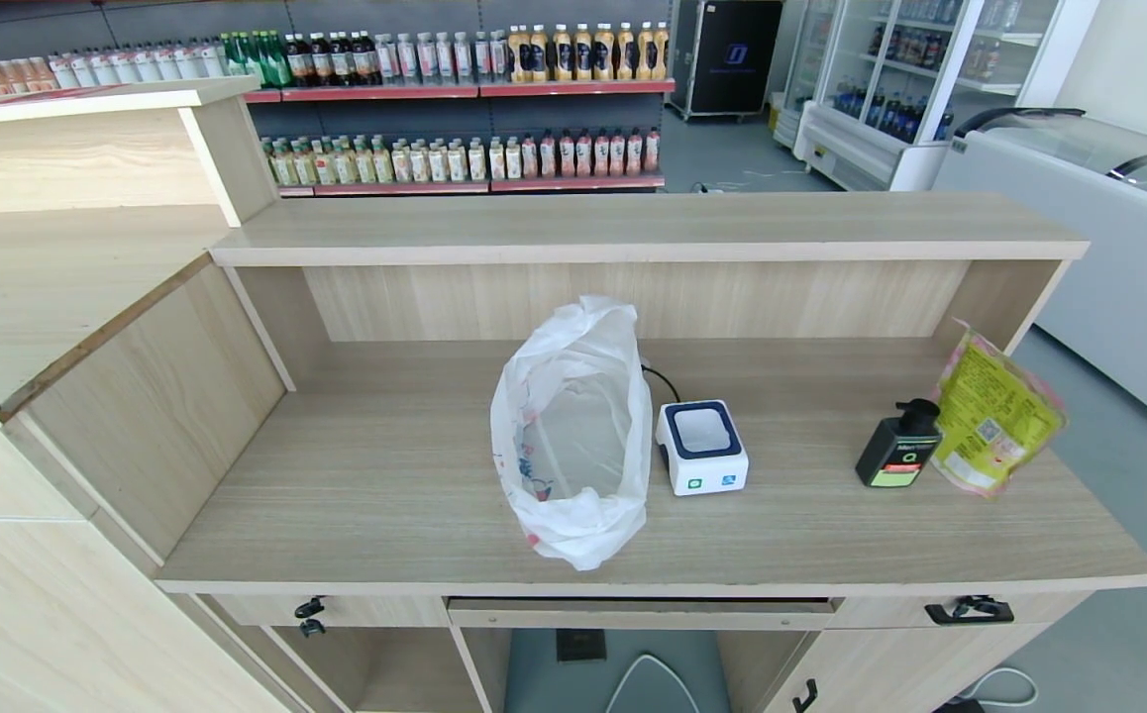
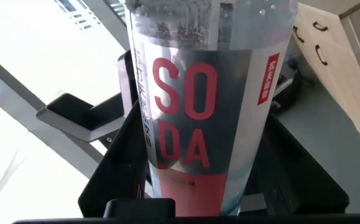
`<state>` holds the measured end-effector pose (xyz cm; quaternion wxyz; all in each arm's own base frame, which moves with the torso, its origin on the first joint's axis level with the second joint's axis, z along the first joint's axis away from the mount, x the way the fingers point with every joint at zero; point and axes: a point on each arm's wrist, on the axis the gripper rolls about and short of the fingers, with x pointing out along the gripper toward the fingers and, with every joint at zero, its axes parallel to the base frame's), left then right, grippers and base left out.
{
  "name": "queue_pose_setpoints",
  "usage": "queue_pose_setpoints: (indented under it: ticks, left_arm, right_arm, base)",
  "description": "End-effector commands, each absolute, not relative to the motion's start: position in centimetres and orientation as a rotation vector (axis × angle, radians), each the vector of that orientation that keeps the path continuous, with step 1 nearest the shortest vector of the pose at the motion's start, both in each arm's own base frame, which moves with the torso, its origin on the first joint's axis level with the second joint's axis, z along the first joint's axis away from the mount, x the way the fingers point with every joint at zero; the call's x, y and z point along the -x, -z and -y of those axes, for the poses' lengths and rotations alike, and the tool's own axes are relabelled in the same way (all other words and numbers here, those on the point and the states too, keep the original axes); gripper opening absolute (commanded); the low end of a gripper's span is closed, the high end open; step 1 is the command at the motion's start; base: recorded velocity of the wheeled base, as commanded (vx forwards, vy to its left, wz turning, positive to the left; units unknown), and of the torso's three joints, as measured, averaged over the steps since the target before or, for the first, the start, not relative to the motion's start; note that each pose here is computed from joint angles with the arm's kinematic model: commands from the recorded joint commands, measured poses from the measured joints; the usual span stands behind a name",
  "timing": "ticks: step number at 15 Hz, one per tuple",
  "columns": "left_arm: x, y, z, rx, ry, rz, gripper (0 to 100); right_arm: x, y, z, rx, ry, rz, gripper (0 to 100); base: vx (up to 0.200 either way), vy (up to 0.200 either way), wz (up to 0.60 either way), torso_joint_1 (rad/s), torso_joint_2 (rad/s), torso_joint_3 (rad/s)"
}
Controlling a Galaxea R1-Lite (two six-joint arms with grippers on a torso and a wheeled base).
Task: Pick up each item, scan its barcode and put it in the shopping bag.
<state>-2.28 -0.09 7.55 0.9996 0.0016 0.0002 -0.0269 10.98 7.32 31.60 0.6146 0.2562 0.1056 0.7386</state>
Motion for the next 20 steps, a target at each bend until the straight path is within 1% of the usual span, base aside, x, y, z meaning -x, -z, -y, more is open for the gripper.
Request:
queue_pose_setpoints:
  ticks: [1, 3, 5, 8, 9, 10, 12, 20]
  left_arm:
    - [2.3, -7.6, 0.1, -0.003, 0.054, -0.001, 100]
    - [2.3, -7.6, 0.1, -0.003, 0.054, -0.001, 100]
    - [2.3, -7.6, 0.1, -0.003, 0.054, -0.001, 100]
    - [2.3, -7.6, 0.1, -0.003, 0.054, -0.001, 100]
    - [2.3, -7.6, 0.1, -0.003, 0.054, -0.001, 100]
    - [2.3, -7.6, 0.1, -0.003, 0.054, -0.001, 100]
    - [2.3, -7.6, 0.1, -0.003, 0.054, -0.001, 100]
    - [2.3, -7.6, 0.1, -0.003, 0.054, -0.001, 100]
  right_arm:
    - [-11.4, -31.9, -7.5, -0.659, -1.673, -0.256, 0]
    - [-12.6, -31.7, -7.9, -0.713, -1.623, -0.209, 0]
    - [-13.1, -31.3, -8.0, -0.724, -1.63, -0.195, 0]
    - [-14.3, -31.5, -8.7, -0.735, -1.684, -0.158, 0]
    - [-14.5, -31.5, -8.9, -0.774, -1.708, -0.187, 0]
    - [-14.5, -31.6, -9.3, -0.802, -1.734, -0.237, 0]
    - [-14.0, -31.9, -9.9, -0.796, -1.778, -0.247, 0]
    - [-12.3, -31.6, -9.9, -0.779, -1.853, -0.332, 0]
  base:
    - [0.0, 0.0, 0.0, 0.0, 0.0, 0.0]
    - [0.0, 0.0, 0.0, 0.0, 0.0, 0.0]
    - [0.0, 0.0, 0.0, 0.0, 0.0, 0.0]
    - [0.0, 0.0, 0.0, 0.0, 0.0, 0.0]
    - [0.0, 0.0, 0.0, 0.0, 0.0, 0.0]
    - [0.0, 0.0, 0.0, 0.0, 0.0, 0.0]
    - [0.0, 0.0, 0.0, 0.0, 0.0, 0.0]
    - [0.0, 0.0, 0.0, 0.0, 0.0, 0.0]
